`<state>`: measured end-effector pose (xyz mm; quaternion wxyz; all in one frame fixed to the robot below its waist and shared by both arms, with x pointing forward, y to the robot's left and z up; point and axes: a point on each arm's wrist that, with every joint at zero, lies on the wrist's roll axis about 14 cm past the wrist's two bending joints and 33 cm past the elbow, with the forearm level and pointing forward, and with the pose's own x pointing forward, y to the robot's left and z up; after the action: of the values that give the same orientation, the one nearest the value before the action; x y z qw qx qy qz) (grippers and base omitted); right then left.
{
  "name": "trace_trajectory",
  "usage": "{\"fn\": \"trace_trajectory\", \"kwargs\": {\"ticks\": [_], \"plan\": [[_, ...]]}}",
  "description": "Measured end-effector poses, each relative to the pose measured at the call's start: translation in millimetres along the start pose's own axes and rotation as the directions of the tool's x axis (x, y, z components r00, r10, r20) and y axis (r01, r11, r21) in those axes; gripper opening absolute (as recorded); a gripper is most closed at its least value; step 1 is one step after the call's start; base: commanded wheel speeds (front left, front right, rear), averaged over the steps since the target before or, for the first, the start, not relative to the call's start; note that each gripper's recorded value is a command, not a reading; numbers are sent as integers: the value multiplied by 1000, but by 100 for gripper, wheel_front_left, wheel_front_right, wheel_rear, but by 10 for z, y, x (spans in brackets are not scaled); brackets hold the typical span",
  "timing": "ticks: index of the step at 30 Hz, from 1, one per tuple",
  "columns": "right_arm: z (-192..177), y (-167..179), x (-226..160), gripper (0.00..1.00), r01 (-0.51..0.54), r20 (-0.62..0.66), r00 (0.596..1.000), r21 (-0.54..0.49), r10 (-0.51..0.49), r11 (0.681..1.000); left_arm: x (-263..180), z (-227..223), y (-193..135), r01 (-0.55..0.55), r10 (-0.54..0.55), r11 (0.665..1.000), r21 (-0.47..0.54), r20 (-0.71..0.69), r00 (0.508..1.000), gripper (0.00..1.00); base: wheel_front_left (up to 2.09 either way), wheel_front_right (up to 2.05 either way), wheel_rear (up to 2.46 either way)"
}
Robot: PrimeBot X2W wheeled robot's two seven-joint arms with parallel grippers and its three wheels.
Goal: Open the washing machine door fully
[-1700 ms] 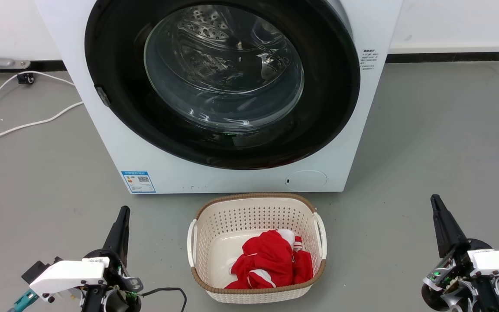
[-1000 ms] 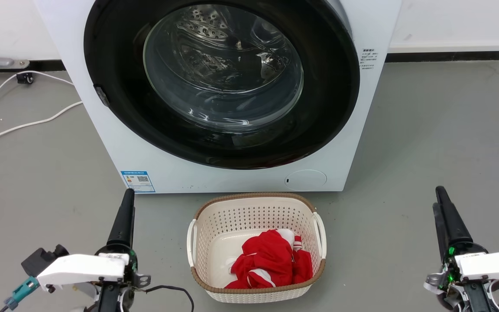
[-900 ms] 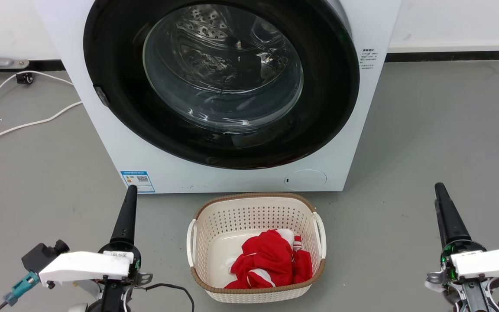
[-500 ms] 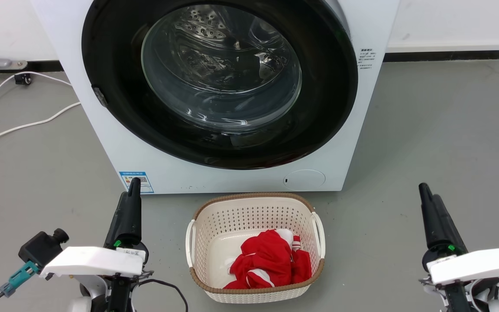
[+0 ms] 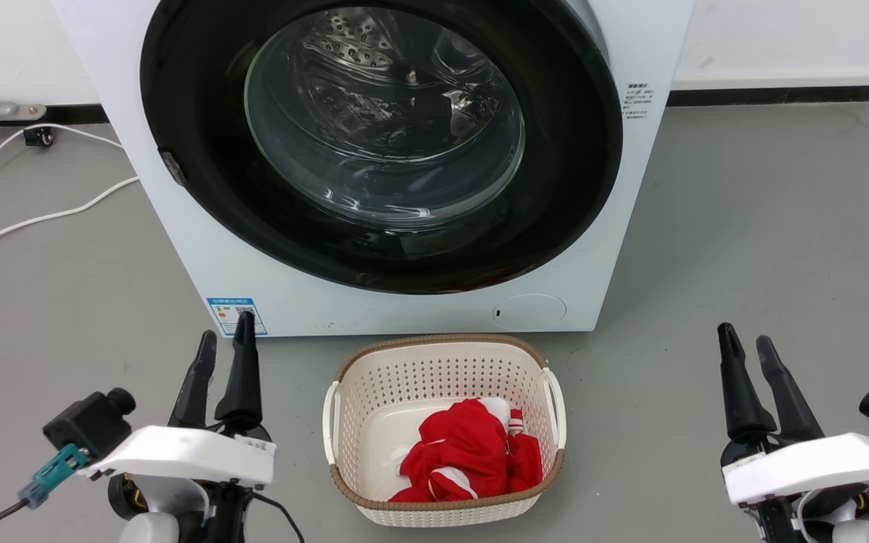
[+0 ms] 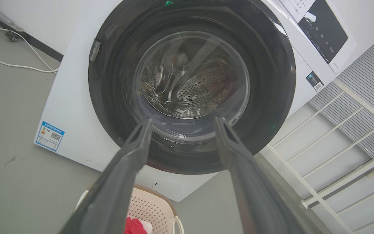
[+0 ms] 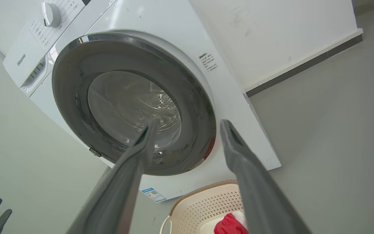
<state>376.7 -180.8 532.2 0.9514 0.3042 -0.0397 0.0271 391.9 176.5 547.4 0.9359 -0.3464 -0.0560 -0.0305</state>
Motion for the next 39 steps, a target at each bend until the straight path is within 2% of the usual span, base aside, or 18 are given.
{"fn": "trace_trajectory", "kwargs": {"ticks": [7,17,24,39], "plan": [[0,20,-4,100,-11,4,1000,-102,11,995,2,-19,-56,15,-15,992,127,-5,1000,100,0,0,0],[-19,33,-33,100,-23,-2,1000,-223,23,974,-10,-44,-135,36,-36,963,266,-5,999,100,0,0,0],[-17,80,-28,100,-41,-2,999,-302,43,952,-22,-41,-164,46,-49,928,369,-2,999,100,0,0,0],[-23,157,-3,100,-73,-12,997,-424,74,903,-43,-9,-209,50,-72,864,502,24,997,100,0,0,0]]}}
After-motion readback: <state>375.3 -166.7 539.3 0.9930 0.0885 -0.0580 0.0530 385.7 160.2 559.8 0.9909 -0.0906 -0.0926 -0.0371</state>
